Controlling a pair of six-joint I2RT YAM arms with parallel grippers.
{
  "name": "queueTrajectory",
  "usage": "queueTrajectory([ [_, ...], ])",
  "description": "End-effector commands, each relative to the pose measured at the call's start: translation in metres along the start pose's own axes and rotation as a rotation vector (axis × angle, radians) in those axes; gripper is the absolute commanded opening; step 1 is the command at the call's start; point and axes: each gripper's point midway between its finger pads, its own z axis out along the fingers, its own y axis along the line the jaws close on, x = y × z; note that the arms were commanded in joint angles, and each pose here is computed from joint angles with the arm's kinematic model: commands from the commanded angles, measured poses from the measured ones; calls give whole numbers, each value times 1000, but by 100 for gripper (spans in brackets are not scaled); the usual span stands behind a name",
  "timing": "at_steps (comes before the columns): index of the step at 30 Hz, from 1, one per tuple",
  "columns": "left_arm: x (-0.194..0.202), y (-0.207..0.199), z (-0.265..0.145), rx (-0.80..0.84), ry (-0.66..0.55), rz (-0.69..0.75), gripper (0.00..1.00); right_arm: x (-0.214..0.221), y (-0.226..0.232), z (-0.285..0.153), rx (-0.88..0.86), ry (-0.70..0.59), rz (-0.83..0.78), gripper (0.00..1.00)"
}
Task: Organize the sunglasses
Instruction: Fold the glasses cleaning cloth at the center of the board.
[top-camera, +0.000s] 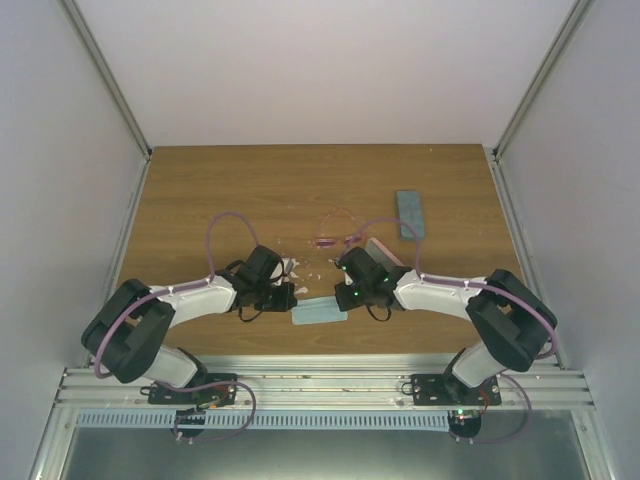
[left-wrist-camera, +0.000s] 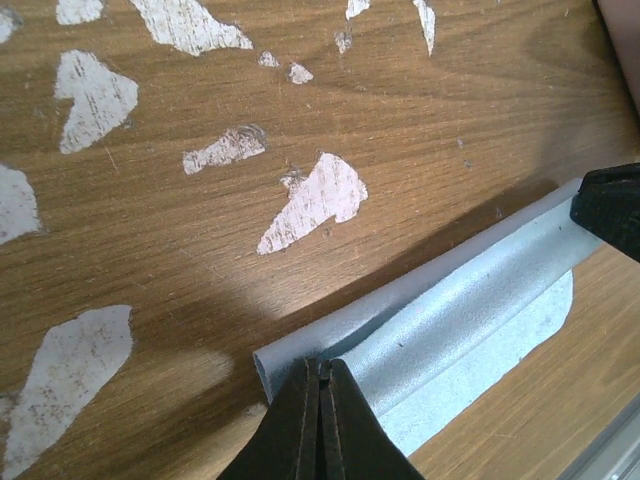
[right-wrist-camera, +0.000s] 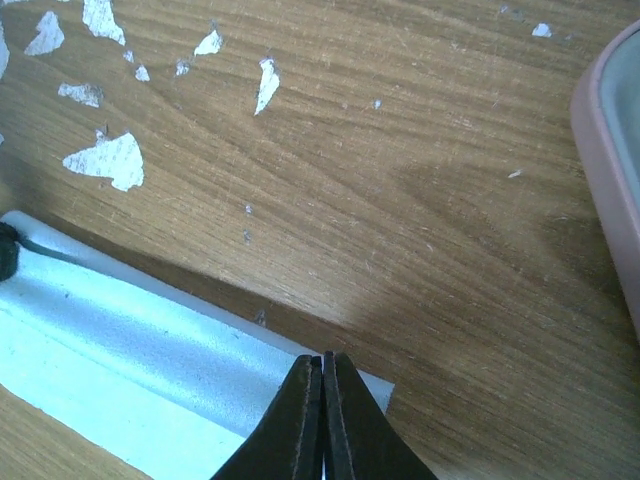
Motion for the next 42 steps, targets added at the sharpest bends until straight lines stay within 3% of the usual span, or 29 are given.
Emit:
queueTrajectory([
  [1, -3, 0, 3, -4, -17, 5, 0, 13, 0, 5, -2, 40, -21, 2],
  [10, -5, -6, 4, 20, -2, 12, 0, 21, 4, 5, -38, 64, -27, 7],
  [16, 12, -22, 4, 135, 69, 34, 18, 34, 36, -6, -245, 91, -69, 28],
  [21, 23, -26, -5, 164, 87, 38, 28, 42, 34, -14, -252, 107, -63, 31],
  [29, 21, -33, -33, 170, 28, 45, 33, 37, 31, -35, -225, 69, -50, 39],
  [32, 15, -43, -35, 215, 2, 37, 29, 24, 35, -37, -226, 34, -36, 38],
  [35, 13, -44, -27, 229, 10, 11, 21, 14, 40, -28, -218, 31, -7, 29],
  [42, 33, -30, 3, 173, 95, -43, 13, 31, 44, -2, -187, 99, 46, 20],
])
